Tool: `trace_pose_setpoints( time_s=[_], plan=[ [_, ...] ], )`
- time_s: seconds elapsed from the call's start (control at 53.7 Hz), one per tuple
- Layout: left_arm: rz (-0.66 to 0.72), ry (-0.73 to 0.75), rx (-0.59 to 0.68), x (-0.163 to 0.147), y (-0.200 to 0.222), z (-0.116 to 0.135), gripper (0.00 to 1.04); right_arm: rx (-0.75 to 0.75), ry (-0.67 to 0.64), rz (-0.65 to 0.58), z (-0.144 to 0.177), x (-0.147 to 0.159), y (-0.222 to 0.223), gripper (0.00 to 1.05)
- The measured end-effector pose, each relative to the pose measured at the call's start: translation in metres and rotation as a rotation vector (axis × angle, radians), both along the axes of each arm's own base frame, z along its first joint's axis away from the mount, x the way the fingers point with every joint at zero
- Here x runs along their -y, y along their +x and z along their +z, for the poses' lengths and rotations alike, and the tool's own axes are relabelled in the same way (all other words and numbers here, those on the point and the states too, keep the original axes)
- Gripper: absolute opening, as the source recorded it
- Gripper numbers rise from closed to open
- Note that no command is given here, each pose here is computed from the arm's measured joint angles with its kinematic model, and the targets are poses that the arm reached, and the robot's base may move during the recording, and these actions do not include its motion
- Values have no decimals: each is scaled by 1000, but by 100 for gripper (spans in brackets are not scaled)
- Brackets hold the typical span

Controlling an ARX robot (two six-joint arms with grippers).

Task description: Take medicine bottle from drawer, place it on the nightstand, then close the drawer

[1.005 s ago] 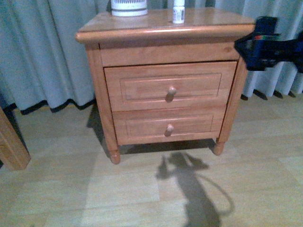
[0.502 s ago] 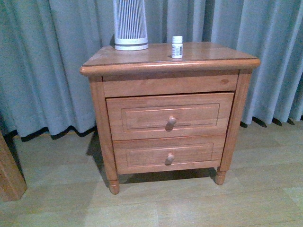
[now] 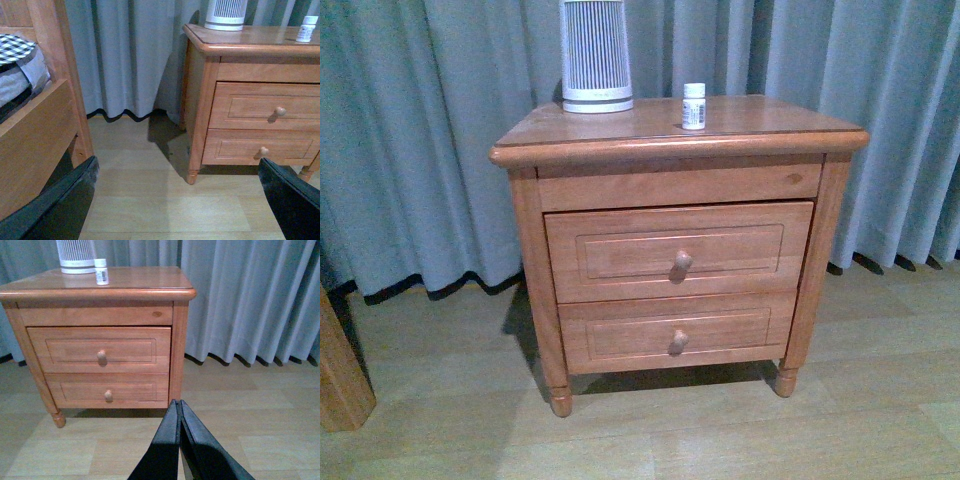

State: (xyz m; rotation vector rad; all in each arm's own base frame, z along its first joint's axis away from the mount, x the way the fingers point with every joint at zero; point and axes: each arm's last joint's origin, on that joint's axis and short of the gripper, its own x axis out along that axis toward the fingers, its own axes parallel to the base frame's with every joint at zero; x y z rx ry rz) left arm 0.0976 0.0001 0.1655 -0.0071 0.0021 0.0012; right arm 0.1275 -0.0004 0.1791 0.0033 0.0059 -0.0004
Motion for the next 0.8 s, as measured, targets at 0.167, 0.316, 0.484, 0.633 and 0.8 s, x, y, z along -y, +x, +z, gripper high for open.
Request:
trace_pose_setpoints(
  time_s=[0.167,0.316,0.484,0.633,0.8],
  plan=[
    [0,0,0,0,0,0,98,-2,0,0,-4,0,-5,3],
    [0,0,0,0,0,0,98,18,0,-1,-8,0,-9,3],
    [0,0,0,0,0,0,98,19,0,-1,-8,0,-13,3],
    [0,0,0,0,0,0,98,21,0,0,-8,0,-16,3],
    [0,0,0,0,0,0,98,20,0,-1,-8,0,-19,3]
  ],
)
